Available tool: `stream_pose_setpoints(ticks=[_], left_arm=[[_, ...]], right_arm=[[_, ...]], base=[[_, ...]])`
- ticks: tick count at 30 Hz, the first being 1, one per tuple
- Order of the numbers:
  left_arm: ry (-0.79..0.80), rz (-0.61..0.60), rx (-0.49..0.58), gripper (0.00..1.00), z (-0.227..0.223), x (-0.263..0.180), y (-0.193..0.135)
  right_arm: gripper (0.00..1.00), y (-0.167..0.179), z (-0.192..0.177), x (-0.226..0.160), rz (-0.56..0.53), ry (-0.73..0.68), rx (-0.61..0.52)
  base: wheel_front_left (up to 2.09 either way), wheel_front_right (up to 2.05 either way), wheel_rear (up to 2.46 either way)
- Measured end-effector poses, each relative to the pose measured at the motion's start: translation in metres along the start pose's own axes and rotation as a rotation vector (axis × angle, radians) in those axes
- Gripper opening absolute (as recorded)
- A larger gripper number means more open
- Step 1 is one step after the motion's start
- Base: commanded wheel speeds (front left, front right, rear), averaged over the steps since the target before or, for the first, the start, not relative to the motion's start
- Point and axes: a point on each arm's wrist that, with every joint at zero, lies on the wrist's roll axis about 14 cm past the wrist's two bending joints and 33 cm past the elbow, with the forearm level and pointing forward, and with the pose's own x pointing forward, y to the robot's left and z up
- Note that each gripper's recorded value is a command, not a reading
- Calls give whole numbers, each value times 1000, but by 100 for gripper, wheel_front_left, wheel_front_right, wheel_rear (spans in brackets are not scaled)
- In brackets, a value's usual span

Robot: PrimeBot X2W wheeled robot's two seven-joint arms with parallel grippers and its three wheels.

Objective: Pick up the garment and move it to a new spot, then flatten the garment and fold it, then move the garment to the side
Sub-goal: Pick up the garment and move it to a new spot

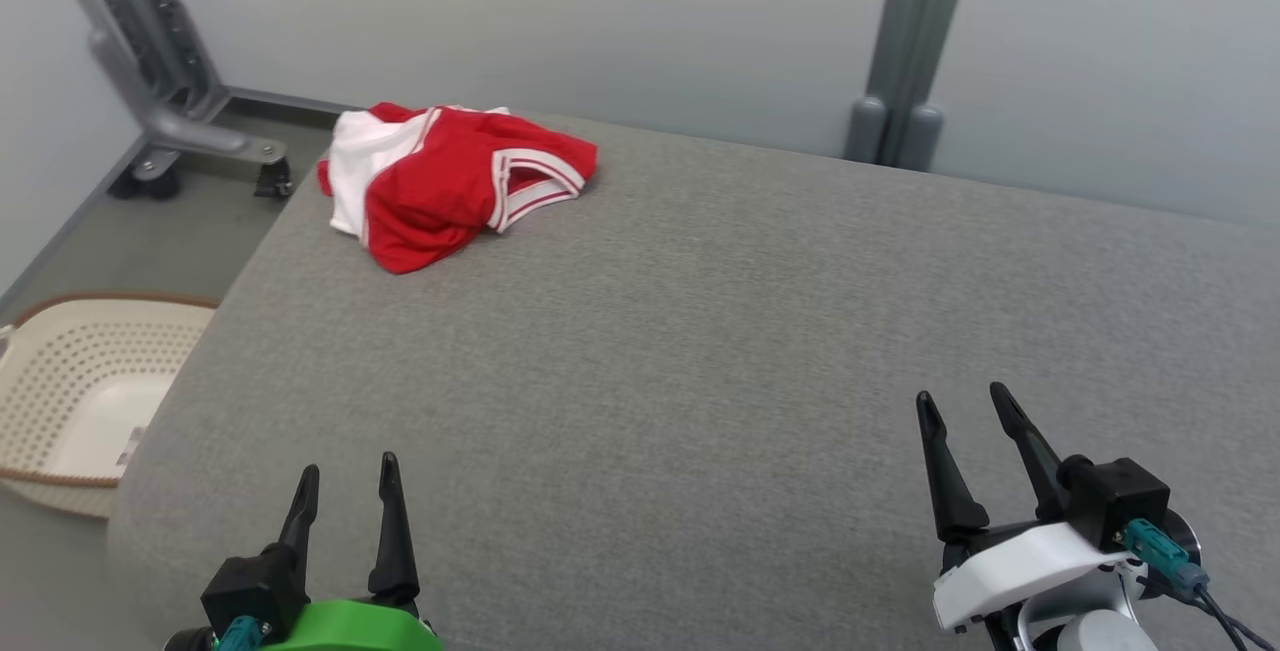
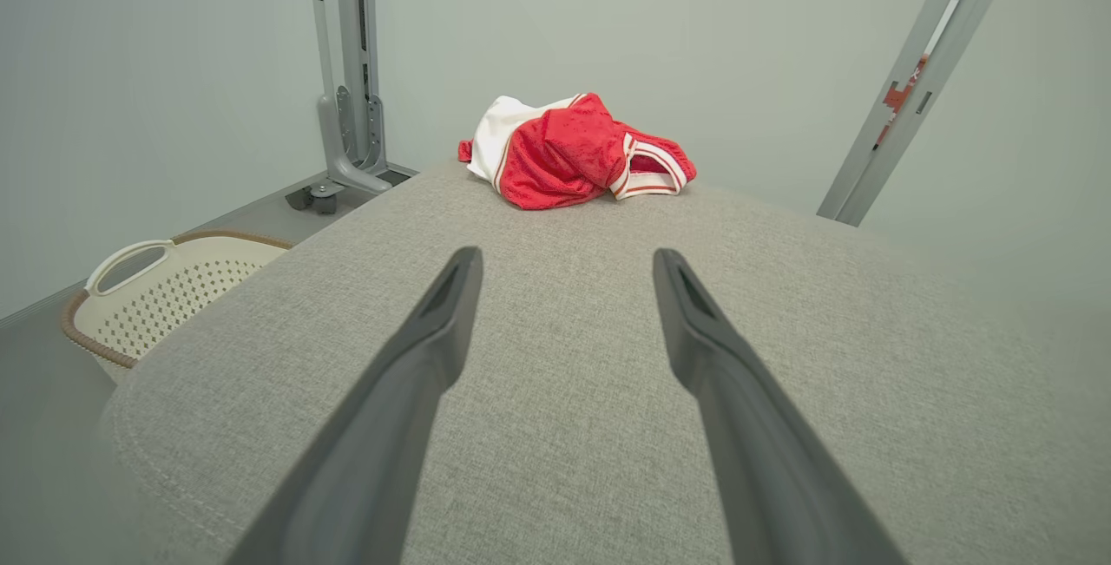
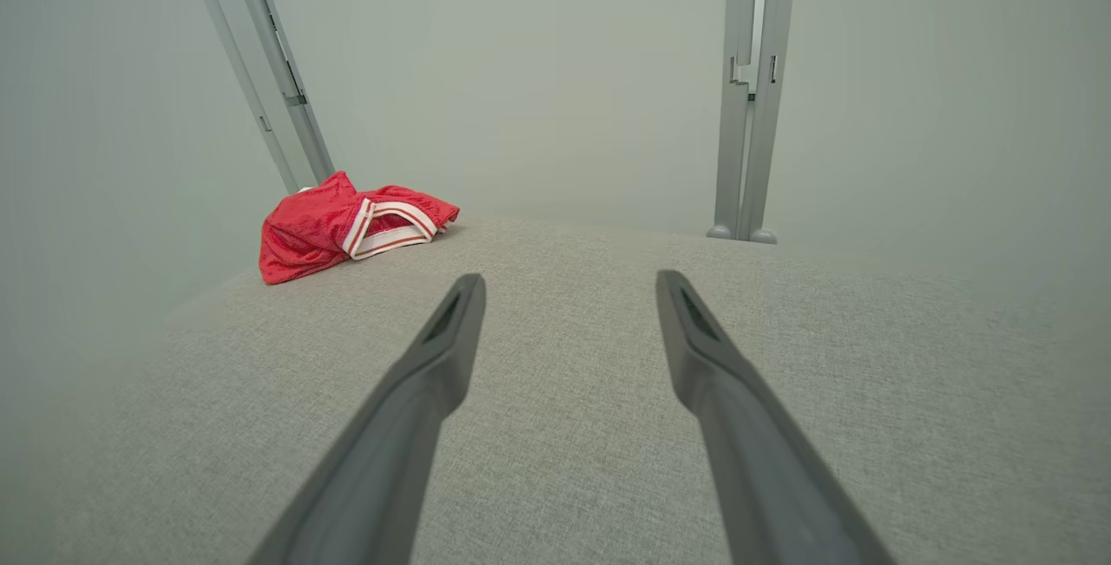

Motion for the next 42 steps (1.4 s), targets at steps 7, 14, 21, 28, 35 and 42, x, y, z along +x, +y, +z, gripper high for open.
stream_pose_setpoints(ticks=[7, 14, 21, 28, 35, 42], left_arm=[[-73, 203, -3, 100, 23, -27, 59], [-92, 341, 5, 100, 31, -51, 91], [-87, 386, 22, 100, 32, -59, 101], [-138, 288, 166, 100, 74, -19, 107], [-193, 130, 317, 100, 139, 58, 88], [-153, 32, 363, 100, 163, 139, 64]], right_arm=[[100, 71, 0, 37, 222, -3, 13], [100, 108, -12, 56, 341, 29, 31], [100, 112, -18, 65, 356, 35, 45], [100, 83, -14, 77, 277, 4, 18], [100, 51, -4, 90, 196, -35, -18], [100, 21, 2, 101, 131, -53, -61]], base=[[0, 0, 0], [0, 0, 0], [0, 0, 0], [0, 0, 0], [0, 0, 0], [0, 0, 0]])
